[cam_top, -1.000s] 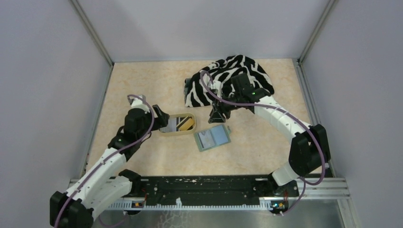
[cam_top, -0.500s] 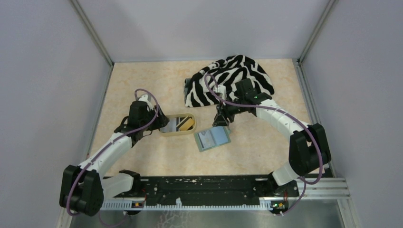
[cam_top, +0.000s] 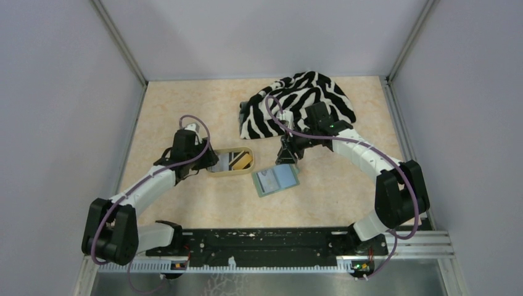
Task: Put the credit cards into the card holder
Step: Pick up the credit card from the storage box.
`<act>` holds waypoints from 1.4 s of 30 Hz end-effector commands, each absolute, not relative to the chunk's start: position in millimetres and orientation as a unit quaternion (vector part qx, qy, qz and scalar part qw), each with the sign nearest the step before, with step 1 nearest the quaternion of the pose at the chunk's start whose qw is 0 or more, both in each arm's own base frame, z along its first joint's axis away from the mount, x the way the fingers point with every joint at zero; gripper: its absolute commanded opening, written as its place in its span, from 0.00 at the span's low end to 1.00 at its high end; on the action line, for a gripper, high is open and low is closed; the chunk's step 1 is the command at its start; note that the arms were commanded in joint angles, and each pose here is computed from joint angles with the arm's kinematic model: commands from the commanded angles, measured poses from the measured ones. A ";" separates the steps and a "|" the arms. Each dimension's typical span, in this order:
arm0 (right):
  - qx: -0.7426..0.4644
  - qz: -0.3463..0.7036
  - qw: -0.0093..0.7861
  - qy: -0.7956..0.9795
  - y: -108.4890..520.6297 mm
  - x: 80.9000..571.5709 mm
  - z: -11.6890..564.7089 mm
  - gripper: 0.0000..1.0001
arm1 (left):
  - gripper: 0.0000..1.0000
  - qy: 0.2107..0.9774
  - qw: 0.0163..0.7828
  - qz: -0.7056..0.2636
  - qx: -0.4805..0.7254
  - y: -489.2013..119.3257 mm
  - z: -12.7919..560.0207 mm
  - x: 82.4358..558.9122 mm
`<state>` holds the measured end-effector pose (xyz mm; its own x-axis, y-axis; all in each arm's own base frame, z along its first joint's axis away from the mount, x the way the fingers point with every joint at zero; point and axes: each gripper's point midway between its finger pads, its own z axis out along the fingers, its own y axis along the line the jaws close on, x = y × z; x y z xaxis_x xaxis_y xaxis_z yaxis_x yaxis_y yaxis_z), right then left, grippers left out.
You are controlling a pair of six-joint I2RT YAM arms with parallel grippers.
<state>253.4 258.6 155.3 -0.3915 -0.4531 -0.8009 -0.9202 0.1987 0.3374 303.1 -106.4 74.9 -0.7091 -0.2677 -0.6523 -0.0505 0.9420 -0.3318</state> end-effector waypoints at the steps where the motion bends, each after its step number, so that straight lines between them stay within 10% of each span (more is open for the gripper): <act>1: -0.484 0.426 0.300 0.703 262.3 256.4 167.5 0.42 | 0.60 0.912 0.374 -0.151 -0.079 -108.2 81.2 314.4; 42: -0.482 0.430 0.308 0.698 258.1 256.4 174.2 0.41 | 0.44 0.905 0.349 -0.221 -0.105 -111.2 88.4 316.2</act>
